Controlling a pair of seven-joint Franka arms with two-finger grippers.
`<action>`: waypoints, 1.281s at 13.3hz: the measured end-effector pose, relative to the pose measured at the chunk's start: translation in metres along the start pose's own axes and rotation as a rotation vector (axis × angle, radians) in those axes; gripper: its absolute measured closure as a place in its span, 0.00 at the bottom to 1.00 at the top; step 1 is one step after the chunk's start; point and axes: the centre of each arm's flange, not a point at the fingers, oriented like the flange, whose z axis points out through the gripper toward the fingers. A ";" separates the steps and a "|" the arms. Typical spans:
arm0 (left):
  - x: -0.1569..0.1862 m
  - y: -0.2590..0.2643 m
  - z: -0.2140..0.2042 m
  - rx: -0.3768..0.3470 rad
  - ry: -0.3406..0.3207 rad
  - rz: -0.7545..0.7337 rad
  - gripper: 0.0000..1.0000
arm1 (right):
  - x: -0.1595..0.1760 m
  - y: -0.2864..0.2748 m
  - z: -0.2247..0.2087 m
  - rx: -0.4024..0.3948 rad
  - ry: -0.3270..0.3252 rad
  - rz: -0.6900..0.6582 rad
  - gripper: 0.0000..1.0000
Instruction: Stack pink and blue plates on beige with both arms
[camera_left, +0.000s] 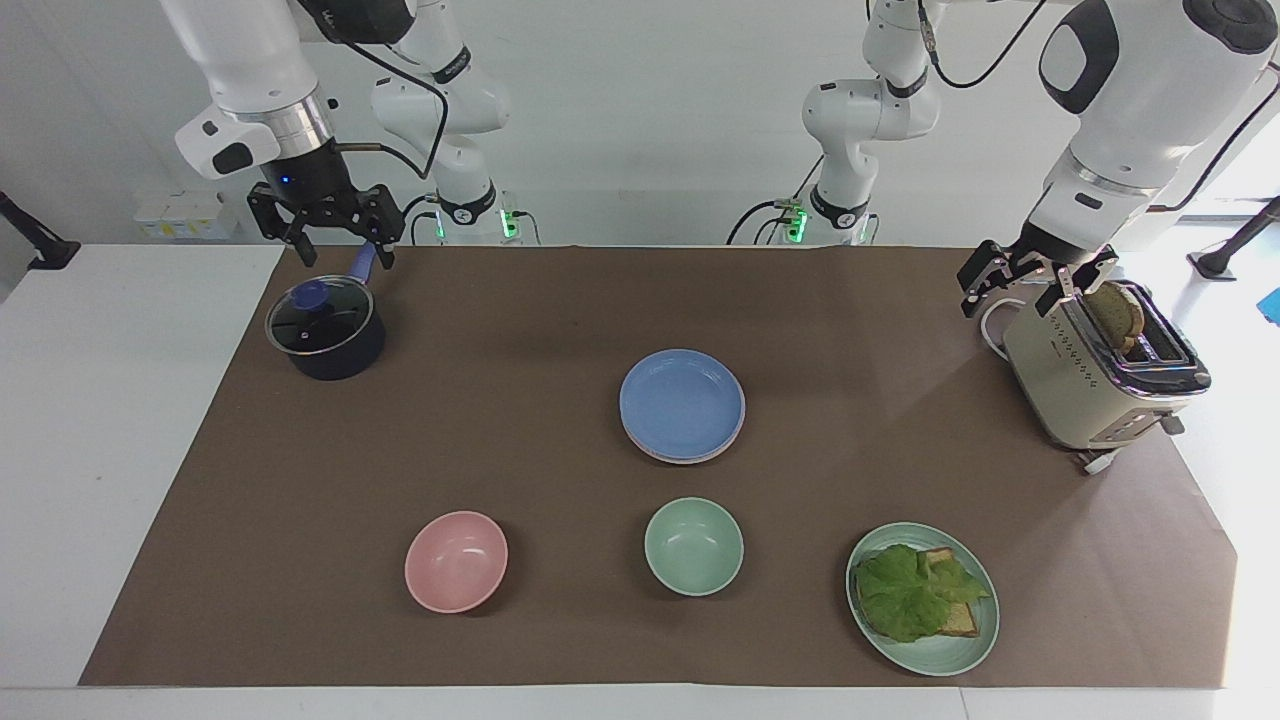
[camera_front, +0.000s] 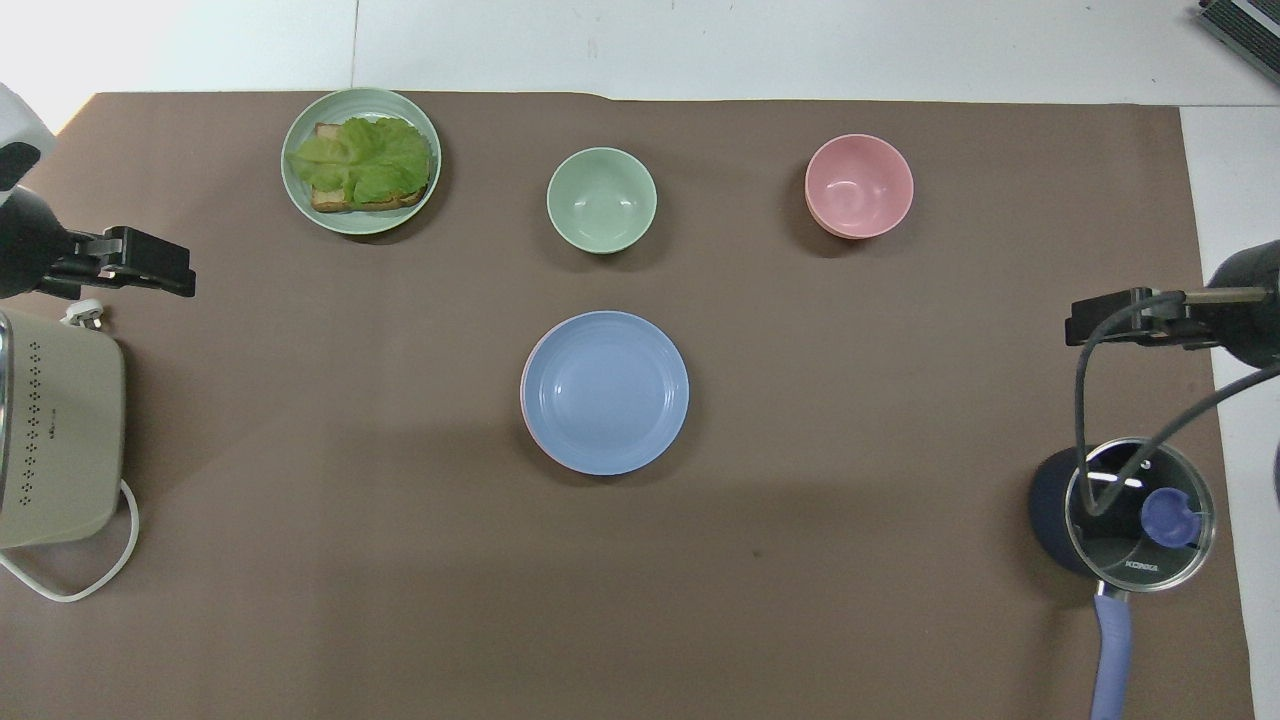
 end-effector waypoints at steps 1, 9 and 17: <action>0.000 0.000 0.000 0.000 0.000 0.000 0.00 | -0.002 0.001 -0.003 -0.005 -0.013 0.000 0.00; 0.000 0.000 0.000 0.000 0.000 0.000 0.00 | 0.001 -0.001 -0.017 -0.009 -0.044 -0.001 0.00; 0.000 0.000 0.000 0.000 0.000 0.000 0.00 | 0.002 -0.001 -0.018 -0.009 -0.042 -0.002 0.00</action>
